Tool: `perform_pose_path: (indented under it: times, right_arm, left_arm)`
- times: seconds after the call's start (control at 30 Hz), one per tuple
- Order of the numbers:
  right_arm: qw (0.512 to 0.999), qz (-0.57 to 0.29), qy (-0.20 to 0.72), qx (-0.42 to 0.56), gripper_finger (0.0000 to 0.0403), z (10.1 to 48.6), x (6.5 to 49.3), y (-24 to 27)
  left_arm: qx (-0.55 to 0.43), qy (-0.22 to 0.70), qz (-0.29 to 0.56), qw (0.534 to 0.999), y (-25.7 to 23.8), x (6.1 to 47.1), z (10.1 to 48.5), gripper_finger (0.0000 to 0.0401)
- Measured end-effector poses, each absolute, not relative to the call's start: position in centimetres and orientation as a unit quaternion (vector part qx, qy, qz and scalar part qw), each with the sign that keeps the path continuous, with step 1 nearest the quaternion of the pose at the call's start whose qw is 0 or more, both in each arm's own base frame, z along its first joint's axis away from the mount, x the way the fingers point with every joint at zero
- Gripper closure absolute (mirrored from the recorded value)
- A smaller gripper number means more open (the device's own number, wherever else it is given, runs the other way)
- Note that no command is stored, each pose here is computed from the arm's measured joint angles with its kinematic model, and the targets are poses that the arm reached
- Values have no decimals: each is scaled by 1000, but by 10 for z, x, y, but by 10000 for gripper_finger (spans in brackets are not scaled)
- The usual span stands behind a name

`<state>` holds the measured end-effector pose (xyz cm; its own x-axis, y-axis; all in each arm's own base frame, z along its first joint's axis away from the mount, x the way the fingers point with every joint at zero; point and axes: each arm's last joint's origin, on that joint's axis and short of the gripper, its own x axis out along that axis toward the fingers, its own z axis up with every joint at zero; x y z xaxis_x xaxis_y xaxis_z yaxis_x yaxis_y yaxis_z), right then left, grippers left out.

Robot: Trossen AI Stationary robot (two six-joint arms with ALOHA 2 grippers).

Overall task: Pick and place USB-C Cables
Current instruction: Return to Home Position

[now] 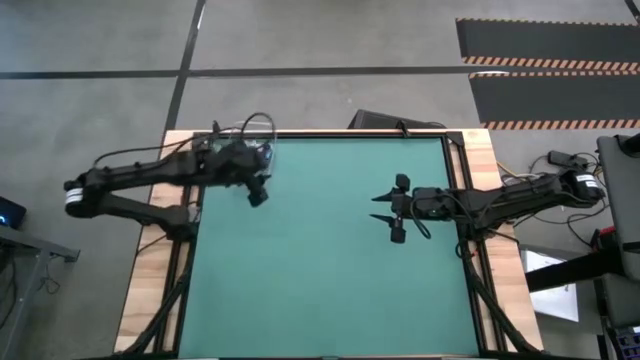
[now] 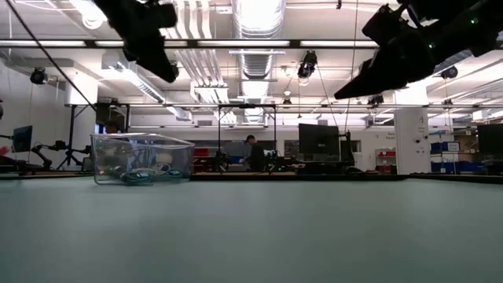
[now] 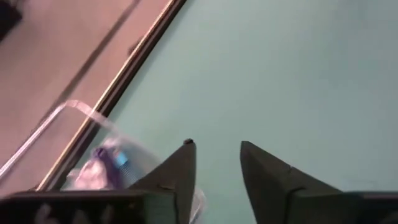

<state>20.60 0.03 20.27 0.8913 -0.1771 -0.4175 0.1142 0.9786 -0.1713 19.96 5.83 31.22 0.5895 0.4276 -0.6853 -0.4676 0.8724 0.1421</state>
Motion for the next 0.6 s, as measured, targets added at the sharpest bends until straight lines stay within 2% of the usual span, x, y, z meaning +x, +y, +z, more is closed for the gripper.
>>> perform_pose_path:
  times: [0.17,0.33,0.6]
  right_arm:
    - [970,-76,219,-70,200,197,196,0]
    - [978,-78,184,-65,200,192,183,0]
    - [988,-81,122,-56,200,187,158,-1]
  left_arm:
    - [3,318,206,925,35,178,299,344]
    - [26,303,174,937,25,160,278,390]
    - [41,246,112,962,18,141,240,399]
